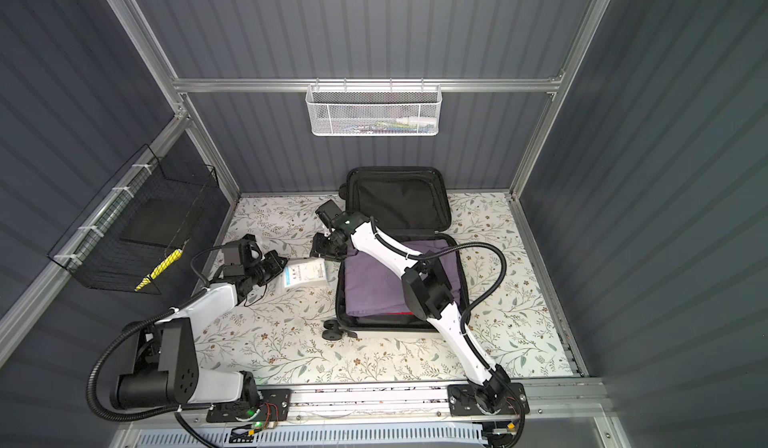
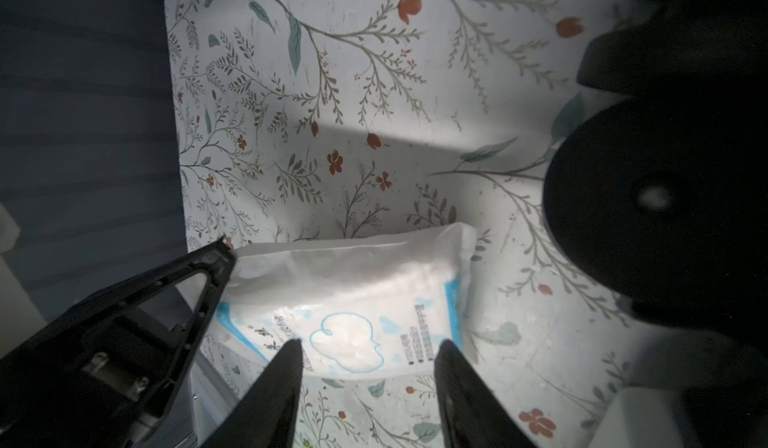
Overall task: Pack the luggage
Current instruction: 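Lift the cotton-pad packet with both grippers and carry it over the suitcase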
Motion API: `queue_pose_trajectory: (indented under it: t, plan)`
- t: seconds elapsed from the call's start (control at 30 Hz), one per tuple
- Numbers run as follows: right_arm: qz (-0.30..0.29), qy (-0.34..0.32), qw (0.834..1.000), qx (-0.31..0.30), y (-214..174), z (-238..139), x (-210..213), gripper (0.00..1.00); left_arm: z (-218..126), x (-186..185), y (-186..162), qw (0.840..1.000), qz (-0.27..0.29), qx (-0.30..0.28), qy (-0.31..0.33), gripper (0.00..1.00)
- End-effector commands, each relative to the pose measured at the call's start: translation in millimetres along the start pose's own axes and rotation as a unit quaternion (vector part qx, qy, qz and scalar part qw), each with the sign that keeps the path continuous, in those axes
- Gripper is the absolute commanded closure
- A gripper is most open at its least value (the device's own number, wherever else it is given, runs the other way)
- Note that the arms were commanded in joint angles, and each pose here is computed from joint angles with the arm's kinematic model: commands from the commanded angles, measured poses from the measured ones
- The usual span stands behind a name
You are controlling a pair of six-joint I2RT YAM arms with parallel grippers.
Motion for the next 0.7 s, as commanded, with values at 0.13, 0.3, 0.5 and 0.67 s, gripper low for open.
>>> queue_pose_trajectory:
  t: [0.13,0.3,0.5,0.67]
  plan:
    - [-0.030,0.030,0.999,-0.027,17.7,-68.6,15.8,0.20,-31.9,-43.6,30.5,0.998,0.006,-0.024,-0.057,1.00]
    - [-0.048,0.063,0.996,-0.047,24.2,-101.5,18.9,0.11,-50.9,-67.9,45.3,0.995,0.001,-0.043,-0.093,1.00]
    - [-0.057,0.107,0.990,-0.073,26.2,-136.0,12.3,0.02,-70.2,-97.3,61.5,0.986,-0.026,-0.061,-0.151,1.00]
    - [-0.064,0.145,0.983,-0.090,24.8,-156.7,2.4,0.01,-80.0,-120.6,72.4,0.977,-0.051,-0.071,-0.194,1.00]
Point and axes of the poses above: each gripper's point midway between its finger pads, its own z axis out along the fingers, its own x axis along the line the jaws close on, y = z × x, the point moved 3 cm from there along -z, back along the fingers, and after that the axes turned 1 degree about -z, right-handed, at the moved point
